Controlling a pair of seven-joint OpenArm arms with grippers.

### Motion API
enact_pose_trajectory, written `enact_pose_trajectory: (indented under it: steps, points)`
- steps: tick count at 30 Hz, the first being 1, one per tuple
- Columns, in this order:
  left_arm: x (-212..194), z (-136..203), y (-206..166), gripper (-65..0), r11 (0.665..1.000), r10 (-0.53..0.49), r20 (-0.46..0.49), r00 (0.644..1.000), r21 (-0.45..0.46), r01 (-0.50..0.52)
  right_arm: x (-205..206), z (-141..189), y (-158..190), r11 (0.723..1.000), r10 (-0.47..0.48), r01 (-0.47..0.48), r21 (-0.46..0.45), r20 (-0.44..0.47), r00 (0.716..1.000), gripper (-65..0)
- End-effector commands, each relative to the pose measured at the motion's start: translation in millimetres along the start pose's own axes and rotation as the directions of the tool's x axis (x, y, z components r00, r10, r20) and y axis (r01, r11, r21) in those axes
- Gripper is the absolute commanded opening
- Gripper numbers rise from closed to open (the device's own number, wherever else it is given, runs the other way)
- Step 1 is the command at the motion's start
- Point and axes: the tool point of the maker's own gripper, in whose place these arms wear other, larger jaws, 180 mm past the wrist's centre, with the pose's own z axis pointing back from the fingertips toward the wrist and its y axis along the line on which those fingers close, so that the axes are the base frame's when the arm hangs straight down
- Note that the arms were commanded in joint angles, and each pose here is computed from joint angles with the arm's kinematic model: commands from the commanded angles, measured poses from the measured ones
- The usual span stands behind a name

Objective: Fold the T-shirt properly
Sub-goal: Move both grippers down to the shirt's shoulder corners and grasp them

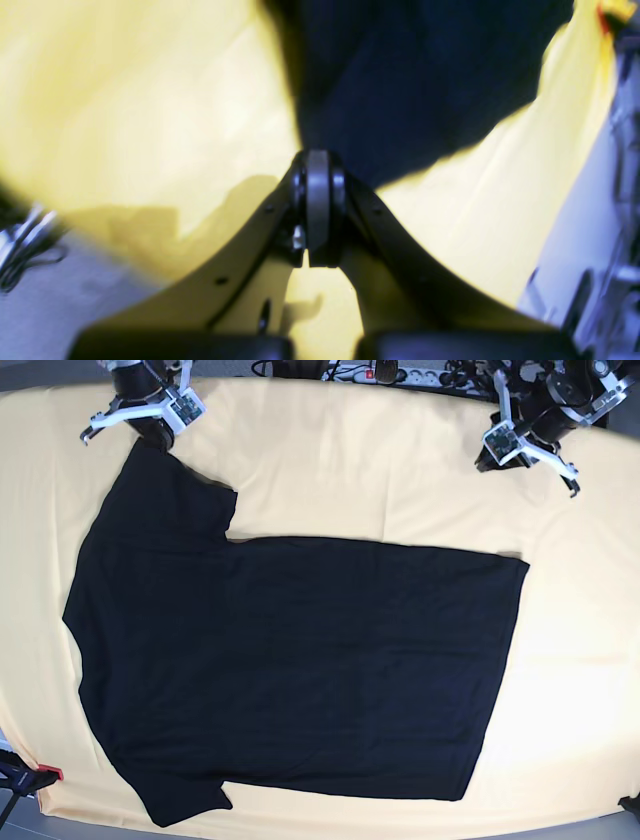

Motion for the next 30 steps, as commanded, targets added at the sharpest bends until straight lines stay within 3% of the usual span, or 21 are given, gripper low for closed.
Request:
enact_pose_trajectory:
  steps: [1,8,12,13,16,18,21,24,30]
  points:
    - [6.5,-3.0,12.3,-65.0,1.0,-0.019,0.037,0.999,0.01,0.019,18.3,-3.2,-15.2,0.999,0.0,0.003,-0.042,0.073,0.997,-65.0]
    - [-13.7,-30.1,66.0,-65.0,0.984,-0.163,0.068,0.984,-0.063,0.168,66.9,-21.2,-33.1,0.998,-0.059,0.062,-0.007,0.258,0.964,-65.0]
    - [-24.9,-42.7,79.0,-65.0,0.944,-0.289,0.091,0.953,-0.136,0.299,69.7,-20.9,-33.0,0.998,-0.058,0.062,-0.005,0.272,0.961,-65.0]
    - [-26.4,-46.5,81.3,-62.0,0.936,-0.309,0.102,0.946,-0.146,0.321,69.7,-20.9,-33.0,0.998,-0.058,0.062,-0.005,0.272,0.961,-65.0]
    - [-32.5,-58.7,88.4,-40.7,0.899,-0.39,0.105,0.915,-0.172,0.403,69.4,-21.0,-32.8,0.998,-0.058,0.062,-0.004,0.271,0.961,-65.0]
    - [-37.6,-67.6,96.7,-31.5,0.879,-0.436,0.079,0.896,-0.176,0.443,67.0,-22.8,-31.5,0.998,-0.058,0.061,-0.001,0.263,0.963,-65.0]
    - [-38.2,-80.3,111.6,-30.7,0.873,-0.458,0.062,0.887,-0.155,0.462,60.6,-27.1,-28.0,0.998,-0.057,0.058,0.007,0.243,0.968,-65.0]
    - [-39.7,-92.7,119.9,-30.7,0.846,-0.509,0.042,0.86,-0.162,0.508,52.4,-32.3,-23.7,0.998,-0.056,0.054,0.016,0.219,0.974,-65.0]
    - [-41.9,-119.9,117.9,-30.7,0.821,-0.539,0.035,0.842,-0.199,0.534,36.9,-41.1,-15.6,0.998,-0.051,0.046,0.033,0.172,0.984,-65.0]
